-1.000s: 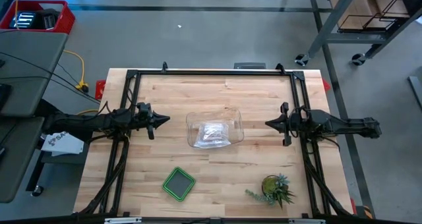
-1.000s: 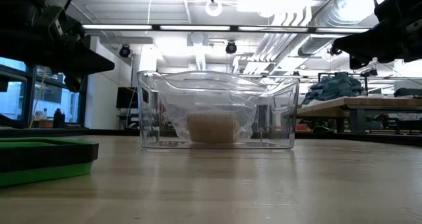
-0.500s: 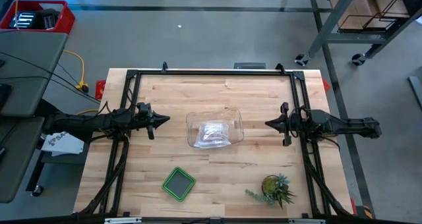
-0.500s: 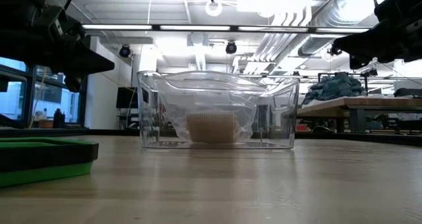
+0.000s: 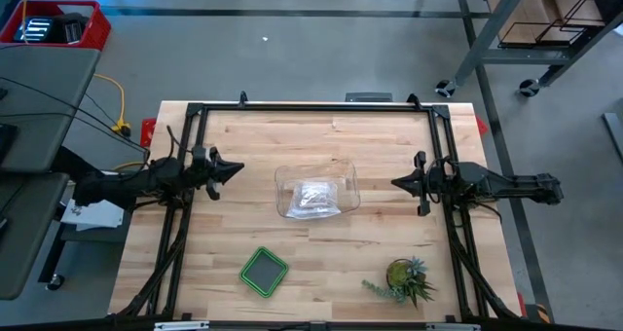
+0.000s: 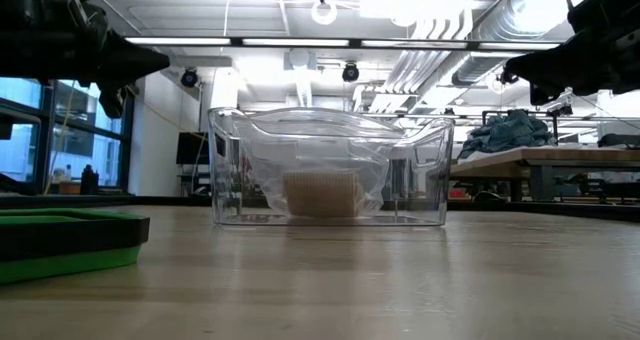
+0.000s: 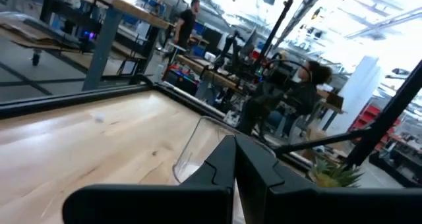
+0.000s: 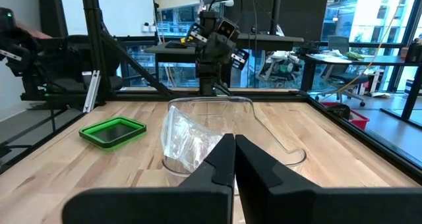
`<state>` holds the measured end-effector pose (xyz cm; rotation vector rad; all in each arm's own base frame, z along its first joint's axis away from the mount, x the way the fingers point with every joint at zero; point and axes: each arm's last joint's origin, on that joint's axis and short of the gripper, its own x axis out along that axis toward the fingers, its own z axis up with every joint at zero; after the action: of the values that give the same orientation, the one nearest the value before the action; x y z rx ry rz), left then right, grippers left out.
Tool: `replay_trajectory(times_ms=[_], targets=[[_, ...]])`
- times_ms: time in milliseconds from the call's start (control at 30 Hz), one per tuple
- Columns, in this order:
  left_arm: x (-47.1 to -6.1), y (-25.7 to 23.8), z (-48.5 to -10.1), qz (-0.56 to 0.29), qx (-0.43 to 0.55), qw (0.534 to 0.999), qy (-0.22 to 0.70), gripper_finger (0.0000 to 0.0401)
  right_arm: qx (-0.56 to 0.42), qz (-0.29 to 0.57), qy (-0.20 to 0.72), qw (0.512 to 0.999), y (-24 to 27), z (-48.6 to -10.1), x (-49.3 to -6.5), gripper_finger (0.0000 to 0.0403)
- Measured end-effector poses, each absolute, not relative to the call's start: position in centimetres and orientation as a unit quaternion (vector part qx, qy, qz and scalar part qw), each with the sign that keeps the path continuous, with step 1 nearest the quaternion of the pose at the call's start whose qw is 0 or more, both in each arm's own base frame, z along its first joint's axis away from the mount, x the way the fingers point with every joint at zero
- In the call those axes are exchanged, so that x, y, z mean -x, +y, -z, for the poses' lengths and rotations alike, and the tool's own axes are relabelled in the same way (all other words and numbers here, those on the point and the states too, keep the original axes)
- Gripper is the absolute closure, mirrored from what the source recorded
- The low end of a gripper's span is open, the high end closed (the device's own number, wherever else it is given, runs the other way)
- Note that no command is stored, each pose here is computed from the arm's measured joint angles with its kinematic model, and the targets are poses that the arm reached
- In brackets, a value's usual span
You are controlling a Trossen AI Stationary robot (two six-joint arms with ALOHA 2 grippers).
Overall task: Roll bandage
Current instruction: Return to Home Position
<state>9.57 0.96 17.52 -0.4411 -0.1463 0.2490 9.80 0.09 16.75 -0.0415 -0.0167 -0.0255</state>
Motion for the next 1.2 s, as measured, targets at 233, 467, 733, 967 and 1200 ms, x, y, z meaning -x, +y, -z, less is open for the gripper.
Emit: replay_trajectory(times_ms=[233,467,733,967,1200], targets=[[-9.59,0.97,-17.39,-0.125,0.217,0.966,-0.066,0.0400,0.021,0.013,-0.006,1.000,0.09,-16.72,-9.83,0.0403],[-9.62,0.96,-17.36,-0.125,0.217,0.966,-0.064,0.0400,0.021,0.013,-0.006,1.000,0.09,-16.72,-9.83,0.0403],[-9.62,0.96,-17.36,-0.125,0.217,0.966,-0.064,0.0400,0.021,0.013,-0.006,1.000,0.09,-16.72,-9.83,0.0403],[-9.62,0.96,-17.36,-0.125,0.217,0.966,-0.064,0.0400,0.021,0.013,-0.006,1.000,0.10,-16.72,-9.83,0.0403],[-9.62,0.96,-17.36,-0.125,0.217,0.966,-0.064,0.0400,0.021,0.013,-0.006,1.000,0.09,-16.72,-9.83,0.0403]])
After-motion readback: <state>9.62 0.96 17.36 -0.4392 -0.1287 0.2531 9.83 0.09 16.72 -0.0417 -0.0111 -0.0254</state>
